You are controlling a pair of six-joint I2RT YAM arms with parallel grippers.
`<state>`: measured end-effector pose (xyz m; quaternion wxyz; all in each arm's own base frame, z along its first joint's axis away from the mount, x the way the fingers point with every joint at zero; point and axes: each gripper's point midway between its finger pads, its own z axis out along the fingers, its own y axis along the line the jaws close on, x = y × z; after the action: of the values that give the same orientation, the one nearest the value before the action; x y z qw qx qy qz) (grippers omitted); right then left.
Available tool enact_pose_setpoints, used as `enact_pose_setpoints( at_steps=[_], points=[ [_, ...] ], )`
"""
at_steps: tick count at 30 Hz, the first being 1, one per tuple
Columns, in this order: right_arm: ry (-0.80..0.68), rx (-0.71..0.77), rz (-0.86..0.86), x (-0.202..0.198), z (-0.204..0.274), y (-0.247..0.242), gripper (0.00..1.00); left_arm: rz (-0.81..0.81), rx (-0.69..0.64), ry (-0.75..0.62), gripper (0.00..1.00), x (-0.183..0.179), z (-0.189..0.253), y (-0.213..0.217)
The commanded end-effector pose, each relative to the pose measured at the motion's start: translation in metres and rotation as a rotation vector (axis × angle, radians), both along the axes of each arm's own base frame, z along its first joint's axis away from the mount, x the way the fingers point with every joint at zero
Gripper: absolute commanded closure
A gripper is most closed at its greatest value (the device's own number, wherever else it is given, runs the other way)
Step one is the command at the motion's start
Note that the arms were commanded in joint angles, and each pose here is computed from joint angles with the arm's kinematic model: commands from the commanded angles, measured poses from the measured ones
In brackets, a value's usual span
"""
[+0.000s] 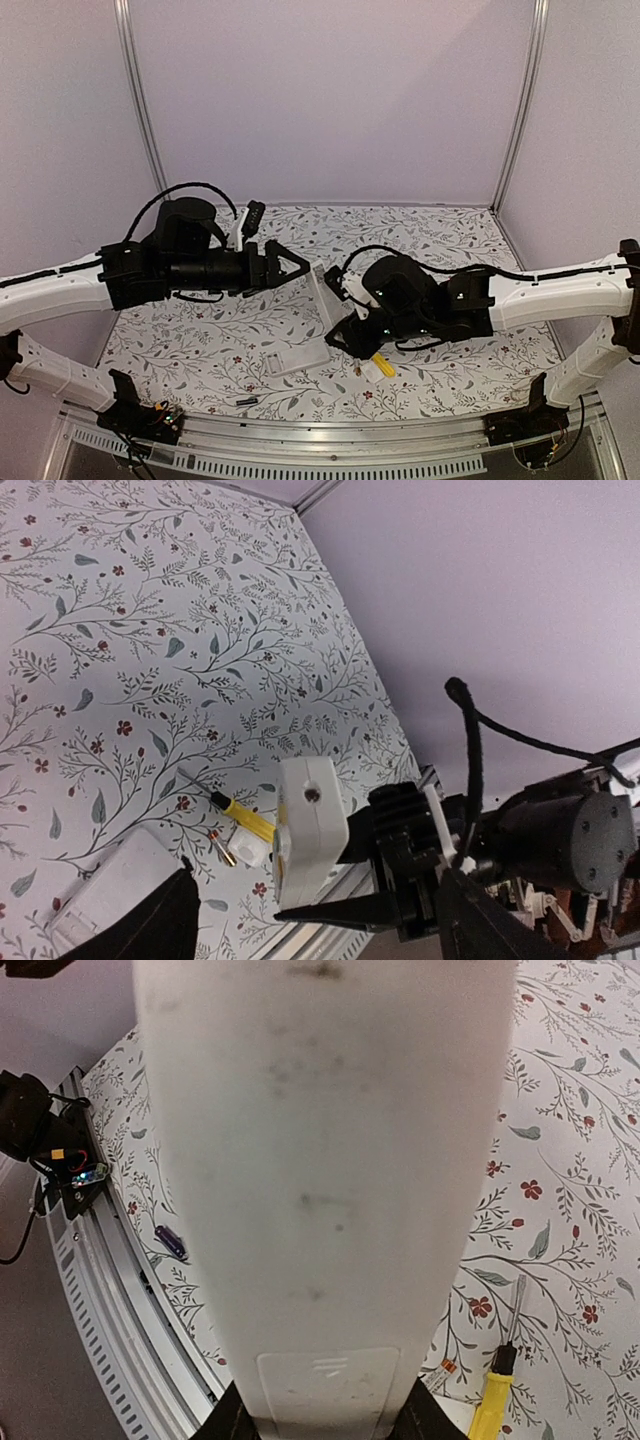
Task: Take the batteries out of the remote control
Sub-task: Pass from the left arm to the right, then pass from the right arm to the left
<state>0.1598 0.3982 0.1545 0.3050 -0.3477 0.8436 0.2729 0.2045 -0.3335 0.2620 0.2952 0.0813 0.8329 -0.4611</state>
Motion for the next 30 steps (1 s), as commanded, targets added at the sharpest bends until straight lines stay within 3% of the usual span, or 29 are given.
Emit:
enact_pose_setpoints(
  at_steps=[1, 16, 20, 25, 27, 30],
  points=[
    [-0.046, -0.019, 0.009, 0.001, 0.005, 0.01, 0.96, -0.029, -0.038, 0.047, 0.2, 0.004, -0.001, -0.005],
    [-0.061, -0.055, 0.016, 0.0, -0.003, 0.013, 0.96, -0.069, -0.023, 0.145, 0.45, 0.011, -0.04, -0.018],
    [-0.064, -0.059, 0.012, 0.0, -0.004, 0.013, 0.96, -0.085, -0.019, 0.167, 0.59, 0.012, -0.048, -0.024],
    [-0.068, -0.052, -0.016, 0.003, -0.003, 0.009, 0.96, -0.074, -0.028, 0.17, 0.87, 0.013, -0.049, -0.023],
    [-0.062, -0.023, -0.03, 0.003, 0.0, 0.008, 0.88, -0.06, -0.035, 0.168, 0.95, 0.013, -0.048, -0.021],
    [-0.047, 0.052, -0.078, 0.006, 0.014, 0.004, 0.5, -0.003, -0.057, 0.161, 1.0, 0.016, -0.046, -0.011]
  ],
)
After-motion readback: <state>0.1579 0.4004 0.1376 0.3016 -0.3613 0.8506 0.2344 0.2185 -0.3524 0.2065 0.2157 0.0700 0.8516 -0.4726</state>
